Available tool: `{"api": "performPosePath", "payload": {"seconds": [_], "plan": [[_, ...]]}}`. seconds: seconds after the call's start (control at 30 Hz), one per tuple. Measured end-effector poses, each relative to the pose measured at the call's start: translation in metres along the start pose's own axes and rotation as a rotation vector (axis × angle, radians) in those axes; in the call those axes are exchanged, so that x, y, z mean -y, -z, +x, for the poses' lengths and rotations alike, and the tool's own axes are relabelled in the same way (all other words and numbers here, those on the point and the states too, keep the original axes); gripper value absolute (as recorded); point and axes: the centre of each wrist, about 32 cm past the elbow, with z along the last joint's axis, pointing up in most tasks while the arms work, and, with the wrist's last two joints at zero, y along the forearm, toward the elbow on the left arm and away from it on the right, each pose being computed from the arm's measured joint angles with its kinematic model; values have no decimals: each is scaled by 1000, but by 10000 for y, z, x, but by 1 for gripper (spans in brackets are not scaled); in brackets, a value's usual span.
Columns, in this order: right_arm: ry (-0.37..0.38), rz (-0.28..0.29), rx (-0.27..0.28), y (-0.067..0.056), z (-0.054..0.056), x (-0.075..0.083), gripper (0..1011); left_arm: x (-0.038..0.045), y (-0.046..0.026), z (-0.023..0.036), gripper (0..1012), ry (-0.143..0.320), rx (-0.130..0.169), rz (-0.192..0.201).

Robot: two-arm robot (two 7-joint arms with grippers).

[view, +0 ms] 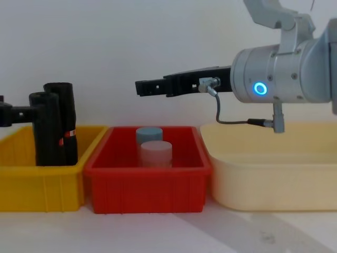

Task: Pick up the garbage bag with the one hand and transfer it to the other hand.

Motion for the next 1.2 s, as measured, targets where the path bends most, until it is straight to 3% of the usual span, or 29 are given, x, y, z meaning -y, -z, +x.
{"api": "performPosePath", "payload": {"seconds": [0.37, 0.77, 1.2], "plan": [[-22, -49, -7, 39, 22, -69, 1001, 211, 26, -16, 1001, 17, 2, 17], [-30, -89, -21, 116, 63, -119, 1001, 342, 33, -25, 1001, 13, 6, 25], [-37, -117, -31, 166, 93, -167, 1001, 480, 30, -49, 1001, 40, -3, 23]]}}
